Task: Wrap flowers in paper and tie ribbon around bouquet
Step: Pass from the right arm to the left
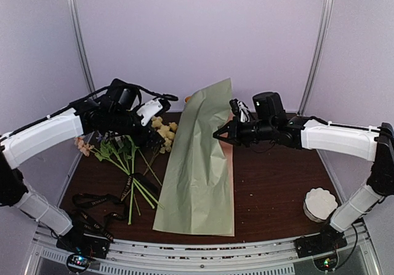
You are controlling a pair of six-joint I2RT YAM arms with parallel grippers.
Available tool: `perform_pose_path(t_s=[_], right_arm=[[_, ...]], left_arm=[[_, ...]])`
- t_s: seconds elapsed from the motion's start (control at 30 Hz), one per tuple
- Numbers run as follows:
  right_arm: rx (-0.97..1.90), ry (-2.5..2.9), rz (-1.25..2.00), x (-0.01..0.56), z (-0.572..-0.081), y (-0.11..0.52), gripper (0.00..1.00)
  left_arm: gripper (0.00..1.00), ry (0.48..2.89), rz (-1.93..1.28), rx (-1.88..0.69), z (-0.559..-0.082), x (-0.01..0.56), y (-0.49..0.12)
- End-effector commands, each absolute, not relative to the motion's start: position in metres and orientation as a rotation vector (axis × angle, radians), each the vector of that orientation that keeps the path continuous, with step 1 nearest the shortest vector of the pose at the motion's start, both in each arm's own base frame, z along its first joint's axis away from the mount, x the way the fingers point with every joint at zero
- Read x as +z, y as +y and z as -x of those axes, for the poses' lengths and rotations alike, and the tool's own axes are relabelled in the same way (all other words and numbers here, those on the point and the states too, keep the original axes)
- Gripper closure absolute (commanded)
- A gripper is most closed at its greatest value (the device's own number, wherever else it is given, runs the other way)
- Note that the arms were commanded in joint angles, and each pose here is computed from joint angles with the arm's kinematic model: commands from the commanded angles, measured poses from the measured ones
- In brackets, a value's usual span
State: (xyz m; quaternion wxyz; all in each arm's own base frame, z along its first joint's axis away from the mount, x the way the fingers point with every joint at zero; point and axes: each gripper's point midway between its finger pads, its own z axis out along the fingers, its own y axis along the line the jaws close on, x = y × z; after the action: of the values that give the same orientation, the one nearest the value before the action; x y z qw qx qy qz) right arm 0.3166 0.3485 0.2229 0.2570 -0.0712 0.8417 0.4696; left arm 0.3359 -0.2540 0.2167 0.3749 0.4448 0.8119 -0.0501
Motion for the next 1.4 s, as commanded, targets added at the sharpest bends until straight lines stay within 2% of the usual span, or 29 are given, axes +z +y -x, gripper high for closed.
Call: perform_pose_path(t_s=[0.0,0.07,0.17,0.33,0.53,0.6,0.8,0.9,0.97,1.1,1.17,1.27,1.3,1.37], right_arm=[[1.291,2.141,0.145,0.281,-0.305,0.362,1.0],[1.321,2.095,0.11,0.298,-0.298,0.369,1.0],[1.363,2.013,0.011,0.321,-0.294,0.373,1.0],[1.344,1.856,-0.082,0.372,-0.285,0.368,1.0],[1.285,1.789,-0.135,0.394,-0.277,0.362,1.0],[1.283,1.783,-0.139,0.397,-0.276,0.363,1.0],[1.255,1.775,-0.091,0.407,-0.266,0.366,1.0],[1.238,1.776,-0.073,0.409,-0.262,0.362,1.0],[1.213,1.778,-0.07,0.409,-0.261,0.356,1.0],[1.17,1.78,-0.061,0.409,-0.258,0.344,1.0],[1.145,1.777,-0.059,0.41,-0.257,0.338,1.0],[1.092,1.77,-0.046,0.412,-0.256,0.327,1.0],[1.074,1.761,-0.034,0.415,-0.255,0.322,1.0],[1.026,1.747,0.015,0.422,-0.252,0.315,1.0]], left_arm=[[0.07,1.849,-1.169,-0.422,-0.265,0.283,-0.309],[0.03,1.806,-1.155,-0.53,-0.239,0.299,-0.331],[0.02,1.795,-1.18,-0.601,-0.207,0.303,-0.363],[0.02,1.821,-1.162,-0.523,-0.182,0.306,-0.385],[0.02,1.803,-1.217,-0.381,-0.155,0.304,-0.386],[0.02,1.802,-1.25,-0.275,-0.149,0.294,-0.383],[0.02,1.806,-1.156,0.32,-0.182,0.291,-0.335],[0.05,1.782,-1.096,0.462,-0.192,0.3,-0.322],[0.12,1.761,-1.05,0.512,-0.197,0.309,-0.316],[0.37,1.714,-0.985,0.59,-0.203,0.325,-0.306],[0.56,1.701,-0.954,0.61,-0.204,0.332,-0.302],[0.97,1.703,-0.927,0.578,-0.204,0.341,-0.3],[1.0,1.702,-0.936,0.553,-0.203,0.343,-0.302],[1.0,1.703,-1.004,0.447,-0.198,0.34,-0.316]])
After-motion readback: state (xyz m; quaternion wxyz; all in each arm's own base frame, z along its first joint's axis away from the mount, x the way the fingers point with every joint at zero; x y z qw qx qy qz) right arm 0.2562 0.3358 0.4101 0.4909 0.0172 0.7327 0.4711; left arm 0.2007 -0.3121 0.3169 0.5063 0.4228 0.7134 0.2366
